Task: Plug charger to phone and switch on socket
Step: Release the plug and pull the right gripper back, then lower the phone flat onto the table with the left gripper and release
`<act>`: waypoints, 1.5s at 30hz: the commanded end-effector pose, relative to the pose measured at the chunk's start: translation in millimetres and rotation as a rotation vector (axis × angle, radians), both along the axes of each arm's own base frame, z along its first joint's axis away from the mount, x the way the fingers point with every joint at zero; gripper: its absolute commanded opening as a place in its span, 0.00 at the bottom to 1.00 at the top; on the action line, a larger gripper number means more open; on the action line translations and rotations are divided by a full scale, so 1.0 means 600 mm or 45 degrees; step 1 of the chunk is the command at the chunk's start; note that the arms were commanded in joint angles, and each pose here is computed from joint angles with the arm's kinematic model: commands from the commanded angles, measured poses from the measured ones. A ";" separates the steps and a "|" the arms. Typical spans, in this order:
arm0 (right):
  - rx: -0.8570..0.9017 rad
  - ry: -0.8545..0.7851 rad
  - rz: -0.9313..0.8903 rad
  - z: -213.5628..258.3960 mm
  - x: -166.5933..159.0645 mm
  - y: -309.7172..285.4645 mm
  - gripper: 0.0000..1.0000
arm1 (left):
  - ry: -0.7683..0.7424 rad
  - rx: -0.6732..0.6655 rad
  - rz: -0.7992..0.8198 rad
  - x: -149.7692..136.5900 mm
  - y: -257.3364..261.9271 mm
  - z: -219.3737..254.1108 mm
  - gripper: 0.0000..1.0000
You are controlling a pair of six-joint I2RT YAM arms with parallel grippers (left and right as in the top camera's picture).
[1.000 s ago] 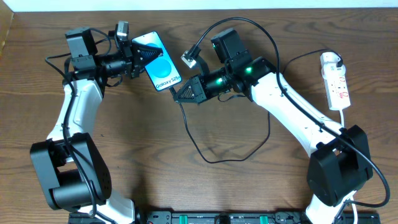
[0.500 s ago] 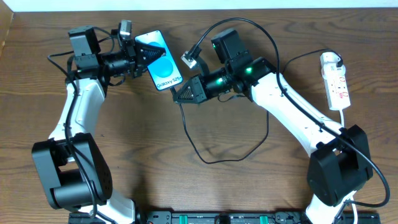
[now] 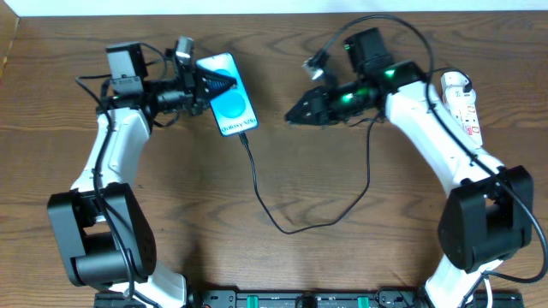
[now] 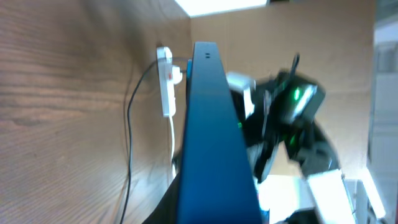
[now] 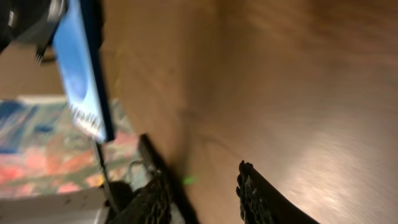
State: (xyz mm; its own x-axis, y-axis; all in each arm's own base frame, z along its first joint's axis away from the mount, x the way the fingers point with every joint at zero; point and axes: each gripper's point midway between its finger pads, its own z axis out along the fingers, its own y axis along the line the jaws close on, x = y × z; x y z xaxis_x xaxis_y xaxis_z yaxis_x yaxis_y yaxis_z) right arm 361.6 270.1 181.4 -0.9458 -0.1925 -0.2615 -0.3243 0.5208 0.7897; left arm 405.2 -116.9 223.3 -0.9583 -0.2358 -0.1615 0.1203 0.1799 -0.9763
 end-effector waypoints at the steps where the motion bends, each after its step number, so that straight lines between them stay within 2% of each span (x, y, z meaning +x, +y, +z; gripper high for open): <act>1: -0.172 -0.071 -0.103 -0.021 0.033 -0.050 0.35 | -0.170 0.003 -0.128 -0.032 -0.036 -0.007 0.07; 6: -0.334 -0.058 -0.176 -0.048 0.041 -0.087 0.34 | -0.088 0.097 -0.129 -0.028 -0.063 -0.072 0.07; 15: -0.407 -0.030 -0.187 -0.061 0.033 -0.098 0.33 | 0.030 0.274 -0.145 -0.020 -0.097 -0.189 0.07; 25: -0.455 -0.010 -0.187 -0.069 0.025 -0.103 0.33 | 0.255 0.620 -0.051 -0.027 -0.072 -0.310 0.07; 33: -0.459 -0.013 -0.185 -0.069 0.024 -0.102 0.33 | 0.303 0.749 -0.077 -0.046 -0.084 -0.343 0.07; 45: -0.461 -0.007 -0.184 -0.070 0.023 -0.102 0.33 | 0.316 0.778 -0.100 -0.056 -0.099 -0.348 0.08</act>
